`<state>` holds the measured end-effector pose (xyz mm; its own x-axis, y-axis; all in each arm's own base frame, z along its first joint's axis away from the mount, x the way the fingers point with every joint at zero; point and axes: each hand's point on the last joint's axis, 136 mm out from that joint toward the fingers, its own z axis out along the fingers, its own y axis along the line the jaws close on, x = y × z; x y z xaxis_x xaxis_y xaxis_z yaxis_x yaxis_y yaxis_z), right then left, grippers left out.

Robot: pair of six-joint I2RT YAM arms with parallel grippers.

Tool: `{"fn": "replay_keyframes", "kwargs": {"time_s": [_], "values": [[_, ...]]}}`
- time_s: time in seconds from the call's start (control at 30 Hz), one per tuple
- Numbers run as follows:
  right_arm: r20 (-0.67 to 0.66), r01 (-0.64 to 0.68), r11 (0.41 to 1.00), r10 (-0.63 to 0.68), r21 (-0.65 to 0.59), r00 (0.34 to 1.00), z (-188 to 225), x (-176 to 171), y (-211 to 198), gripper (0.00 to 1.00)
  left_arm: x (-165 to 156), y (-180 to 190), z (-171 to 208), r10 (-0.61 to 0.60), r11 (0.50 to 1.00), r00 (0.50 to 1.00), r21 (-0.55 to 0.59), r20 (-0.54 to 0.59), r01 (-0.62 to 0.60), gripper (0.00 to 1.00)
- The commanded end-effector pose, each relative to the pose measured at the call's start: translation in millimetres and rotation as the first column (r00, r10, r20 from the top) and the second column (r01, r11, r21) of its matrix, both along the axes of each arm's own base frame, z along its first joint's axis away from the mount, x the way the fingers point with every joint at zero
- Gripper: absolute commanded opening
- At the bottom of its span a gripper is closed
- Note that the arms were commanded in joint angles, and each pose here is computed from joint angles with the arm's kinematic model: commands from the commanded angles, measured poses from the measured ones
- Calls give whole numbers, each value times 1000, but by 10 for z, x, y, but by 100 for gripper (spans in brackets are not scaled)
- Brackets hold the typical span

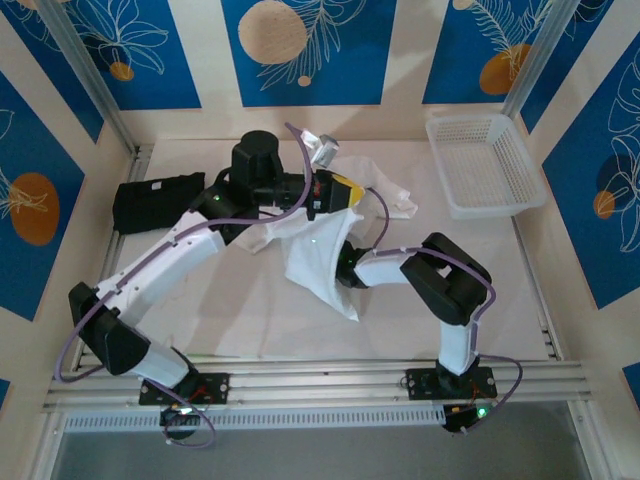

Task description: Fold the inside-out t-shirt

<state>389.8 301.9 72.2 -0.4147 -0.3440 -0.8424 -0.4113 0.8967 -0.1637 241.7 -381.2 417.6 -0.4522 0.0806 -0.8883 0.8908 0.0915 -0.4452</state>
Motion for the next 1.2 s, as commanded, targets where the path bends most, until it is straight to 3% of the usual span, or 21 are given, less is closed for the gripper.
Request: {"fn": "replay_keyframes", "kwargs": {"time_s": [0.0,0.3,0.47,0.77,0.87,0.93,1.03,1.1,1.17], "values": [[-98,108,994,-110,-25,989,-177,63,-175,70,-296,-6,496,-112,987,990,-105,86,121,0],[-325,266,963,-264,-41,908,-518,185,-448,71,-545,197,938,-118,974,977,-172,180,149,0],[-449,319,946,-310,-56,838,-726,166,-585,73,-563,312,1185,-54,979,966,-178,254,101,0],[-539,305,949,-300,-82,787,-782,194,-622,83,-641,459,1516,-2,973,948,-220,319,76,0],[-571,303,949,-297,-88,765,-837,144,-652,82,-547,537,1563,78,975,938,-222,339,-1,0],[-591,295,952,-288,-87,753,-877,94,-658,73,-400,596,1526,160,973,927,-214,338,-90,0],[-605,266,960,-263,-86,752,-882,34,-645,32,-23,725,1329,332,941,891,-181,310,-287,0],[-600,243,968,-235,-69,765,-792,16,-625,10,271,868,1145,451,892,845,-148,286,-426,0],[-575,200,979,-183,-34,798,-613,-15,-576,0,635,1119,919,588,806,768,-105,254,-582,0]]}}
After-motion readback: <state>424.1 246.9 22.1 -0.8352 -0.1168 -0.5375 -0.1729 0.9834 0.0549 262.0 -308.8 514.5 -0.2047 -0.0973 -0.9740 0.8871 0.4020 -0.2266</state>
